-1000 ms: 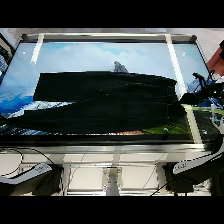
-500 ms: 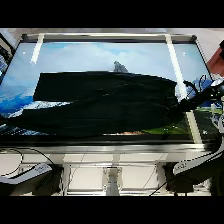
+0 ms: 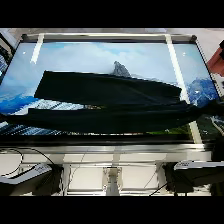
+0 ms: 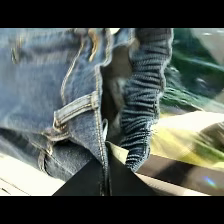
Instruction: Fold the clothes and pants, and hang the long-sleeved shirts on hangers.
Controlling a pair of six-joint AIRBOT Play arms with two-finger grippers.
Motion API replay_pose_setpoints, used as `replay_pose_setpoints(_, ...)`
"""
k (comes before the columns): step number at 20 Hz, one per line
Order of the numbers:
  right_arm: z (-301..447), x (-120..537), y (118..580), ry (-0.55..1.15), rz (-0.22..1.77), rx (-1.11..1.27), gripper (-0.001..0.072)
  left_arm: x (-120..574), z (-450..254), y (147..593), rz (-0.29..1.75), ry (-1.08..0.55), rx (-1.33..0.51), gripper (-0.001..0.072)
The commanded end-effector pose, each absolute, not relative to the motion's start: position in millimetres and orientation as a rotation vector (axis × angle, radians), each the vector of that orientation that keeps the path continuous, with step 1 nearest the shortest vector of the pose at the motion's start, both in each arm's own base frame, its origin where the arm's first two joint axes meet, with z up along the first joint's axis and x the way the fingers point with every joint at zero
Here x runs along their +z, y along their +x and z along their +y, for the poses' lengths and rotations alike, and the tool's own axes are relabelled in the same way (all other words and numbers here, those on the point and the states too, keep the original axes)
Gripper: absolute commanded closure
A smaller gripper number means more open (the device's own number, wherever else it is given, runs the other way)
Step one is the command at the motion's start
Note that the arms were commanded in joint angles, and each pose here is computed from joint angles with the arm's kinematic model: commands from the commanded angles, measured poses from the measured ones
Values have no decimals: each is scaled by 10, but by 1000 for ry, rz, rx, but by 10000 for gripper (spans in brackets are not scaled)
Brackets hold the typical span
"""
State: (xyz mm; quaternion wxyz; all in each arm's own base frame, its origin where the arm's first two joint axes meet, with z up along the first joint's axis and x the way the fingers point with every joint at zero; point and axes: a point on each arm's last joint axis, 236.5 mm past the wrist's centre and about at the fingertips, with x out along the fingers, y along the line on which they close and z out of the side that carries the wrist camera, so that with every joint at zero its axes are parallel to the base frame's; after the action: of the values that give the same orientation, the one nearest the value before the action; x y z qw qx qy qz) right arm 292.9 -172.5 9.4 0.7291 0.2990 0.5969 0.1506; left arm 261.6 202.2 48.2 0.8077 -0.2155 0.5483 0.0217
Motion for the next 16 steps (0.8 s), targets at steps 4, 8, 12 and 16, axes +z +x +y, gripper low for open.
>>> replay_pose_setpoints(4,-2099,48,2623,848,1184,207,687,515,1908,2662,1149,-422,-49,682)
replay_pose_setpoints(8,-2022,-418,2300,866,1326,138,685,382,1836,2595,1179,-452,-61,682)
replay_pose_setpoints(12,-1773,-386,2260,944,1336,224,556,221,1772,2549,1212,-495,-80,682)
replay_pose_setpoints(16,-1512,-283,2227,944,1405,342,437,159,1775,2557,1221,-513,-88,681)
